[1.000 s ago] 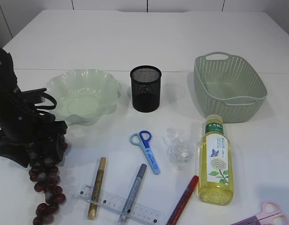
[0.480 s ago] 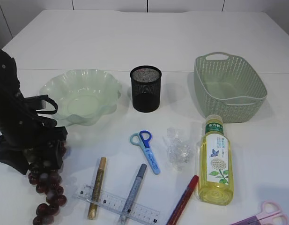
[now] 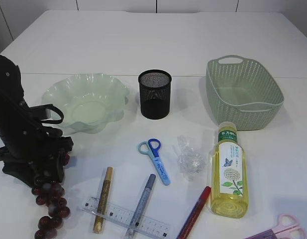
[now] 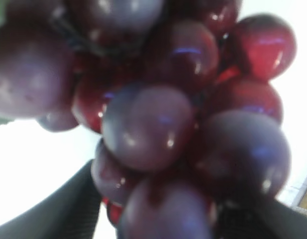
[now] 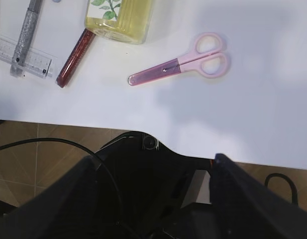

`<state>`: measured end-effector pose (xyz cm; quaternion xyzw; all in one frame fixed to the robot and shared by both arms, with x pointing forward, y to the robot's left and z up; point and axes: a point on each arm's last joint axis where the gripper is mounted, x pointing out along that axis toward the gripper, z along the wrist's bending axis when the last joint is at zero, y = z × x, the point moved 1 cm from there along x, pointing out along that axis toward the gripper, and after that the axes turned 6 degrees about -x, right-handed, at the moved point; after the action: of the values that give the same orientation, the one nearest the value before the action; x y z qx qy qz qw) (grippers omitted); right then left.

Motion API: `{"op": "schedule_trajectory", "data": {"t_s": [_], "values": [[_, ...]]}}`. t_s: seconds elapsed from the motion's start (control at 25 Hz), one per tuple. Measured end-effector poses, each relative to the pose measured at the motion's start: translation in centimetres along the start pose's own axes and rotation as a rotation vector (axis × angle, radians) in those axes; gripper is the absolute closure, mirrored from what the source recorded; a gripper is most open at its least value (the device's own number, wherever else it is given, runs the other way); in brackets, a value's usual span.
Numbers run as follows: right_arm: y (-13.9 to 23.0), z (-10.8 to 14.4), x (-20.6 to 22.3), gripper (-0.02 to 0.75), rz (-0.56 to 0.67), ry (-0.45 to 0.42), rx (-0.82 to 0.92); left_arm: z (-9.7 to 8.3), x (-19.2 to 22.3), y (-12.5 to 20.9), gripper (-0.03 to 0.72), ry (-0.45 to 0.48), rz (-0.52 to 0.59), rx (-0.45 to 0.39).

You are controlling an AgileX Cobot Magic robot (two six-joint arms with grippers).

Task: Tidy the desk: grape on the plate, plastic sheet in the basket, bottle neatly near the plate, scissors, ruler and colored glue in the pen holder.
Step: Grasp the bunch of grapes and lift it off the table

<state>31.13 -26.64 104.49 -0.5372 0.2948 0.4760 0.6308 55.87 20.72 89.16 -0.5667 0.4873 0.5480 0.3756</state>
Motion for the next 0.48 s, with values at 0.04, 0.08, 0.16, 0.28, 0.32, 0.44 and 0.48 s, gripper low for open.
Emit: {"op": "schedule_trajectory", "data": {"t_s": [0.04, 0.08, 0.16, 0.28, 0.32, 0.44, 0.48], "values": [[0.00, 0.00, 0.00, 0.190, 0.000, 0.000, 0.000, 0.00, 0.00, 0.00, 0.260, 0.000, 0.000, 0.000], [0.00, 0.00, 0.00, 0.190, 0.000, 0.000, 0.000, 0.00, 0.00, 0.00, 0.305, 0.000, 0.000, 0.000], [0.00, 0.00, 0.00, 0.190, 0.000, 0.000, 0.000, -0.01, 0.00, -0.02, 0.389, 0.001, -0.002, 0.000], [0.00, 0.00, 0.00, 0.190, 0.000, 0.000, 0.000, 0.00, -0.04, -0.06, 0.480, -0.001, -0.004, 0.003], [0.00, 0.00, 0.00, 0.190, 0.000, 0.000, 0.000, 0.02, -0.04, -0.07, 0.496, -0.003, -0.005, 0.005], [0.00, 0.00, 0.00, 0.190, 0.000, 0.000, 0.000, 0.15, -0.04, -0.09, 0.519, -0.017, -0.006, 0.015], [0.00, 0.00, 0.00, 0.190, 0.000, 0.000, 0.000, 0.20, -0.08, -0.11, 0.524, -0.024, -0.006, 0.021]]}}
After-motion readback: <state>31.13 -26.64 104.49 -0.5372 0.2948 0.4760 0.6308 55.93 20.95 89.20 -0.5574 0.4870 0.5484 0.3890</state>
